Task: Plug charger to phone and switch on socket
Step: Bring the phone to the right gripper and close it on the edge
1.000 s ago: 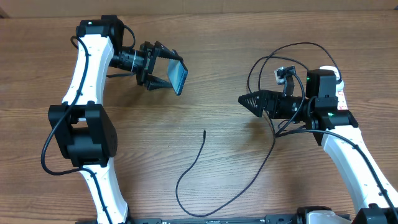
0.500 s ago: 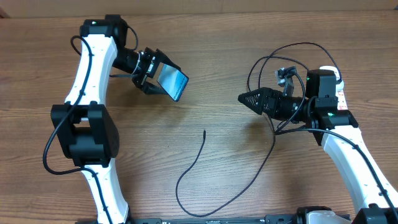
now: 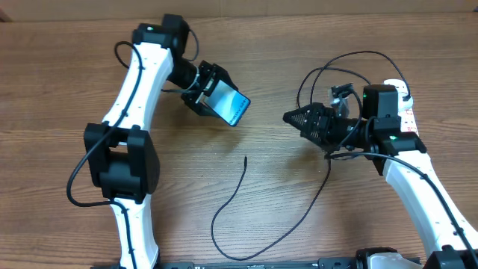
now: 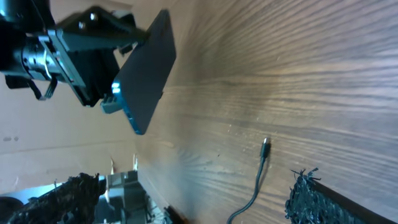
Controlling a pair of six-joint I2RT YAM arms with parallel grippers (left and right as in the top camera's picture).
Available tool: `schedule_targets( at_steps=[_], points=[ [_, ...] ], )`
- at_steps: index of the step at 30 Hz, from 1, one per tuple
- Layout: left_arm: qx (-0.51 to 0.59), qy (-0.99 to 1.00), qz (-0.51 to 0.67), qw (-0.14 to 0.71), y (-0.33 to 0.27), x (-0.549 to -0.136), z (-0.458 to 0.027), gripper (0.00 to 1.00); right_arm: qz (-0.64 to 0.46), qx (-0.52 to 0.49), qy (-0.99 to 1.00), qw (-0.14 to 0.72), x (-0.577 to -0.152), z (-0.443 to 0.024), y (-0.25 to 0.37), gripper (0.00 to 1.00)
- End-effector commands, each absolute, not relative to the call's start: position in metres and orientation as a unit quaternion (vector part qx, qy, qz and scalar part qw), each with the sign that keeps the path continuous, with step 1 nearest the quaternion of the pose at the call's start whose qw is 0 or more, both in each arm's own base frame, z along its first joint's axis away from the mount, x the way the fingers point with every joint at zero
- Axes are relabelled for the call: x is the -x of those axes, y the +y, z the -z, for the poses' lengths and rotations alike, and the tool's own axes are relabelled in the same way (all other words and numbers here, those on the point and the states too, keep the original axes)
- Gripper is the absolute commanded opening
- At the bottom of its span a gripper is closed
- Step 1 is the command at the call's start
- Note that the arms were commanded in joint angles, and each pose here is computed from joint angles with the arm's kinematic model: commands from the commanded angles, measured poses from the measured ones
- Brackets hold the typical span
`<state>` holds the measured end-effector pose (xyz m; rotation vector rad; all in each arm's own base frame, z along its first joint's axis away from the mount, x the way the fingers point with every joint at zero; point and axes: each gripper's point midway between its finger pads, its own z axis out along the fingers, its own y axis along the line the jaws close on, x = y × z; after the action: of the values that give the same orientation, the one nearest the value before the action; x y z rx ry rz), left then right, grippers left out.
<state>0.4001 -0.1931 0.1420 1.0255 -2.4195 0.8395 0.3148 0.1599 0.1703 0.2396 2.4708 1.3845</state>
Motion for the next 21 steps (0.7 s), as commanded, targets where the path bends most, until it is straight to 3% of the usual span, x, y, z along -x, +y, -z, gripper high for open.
schedule_targets(
  at_steps=[1, 21],
  points=[
    [-0.383, -0.857, -0.288, 0.188, -0.206, -0.400, -0.147, 0.04, -0.473, -0.099, 0.863, 0.147, -0.317, -0.174, 0.167, 1.00],
    [-0.384, -0.868, -0.247, 0.197, -0.264, -0.373, -0.141, 0.04, -0.457, -0.096, 0.871, 0.153, -0.318, -0.171, 0.176, 1.00]
  ],
)
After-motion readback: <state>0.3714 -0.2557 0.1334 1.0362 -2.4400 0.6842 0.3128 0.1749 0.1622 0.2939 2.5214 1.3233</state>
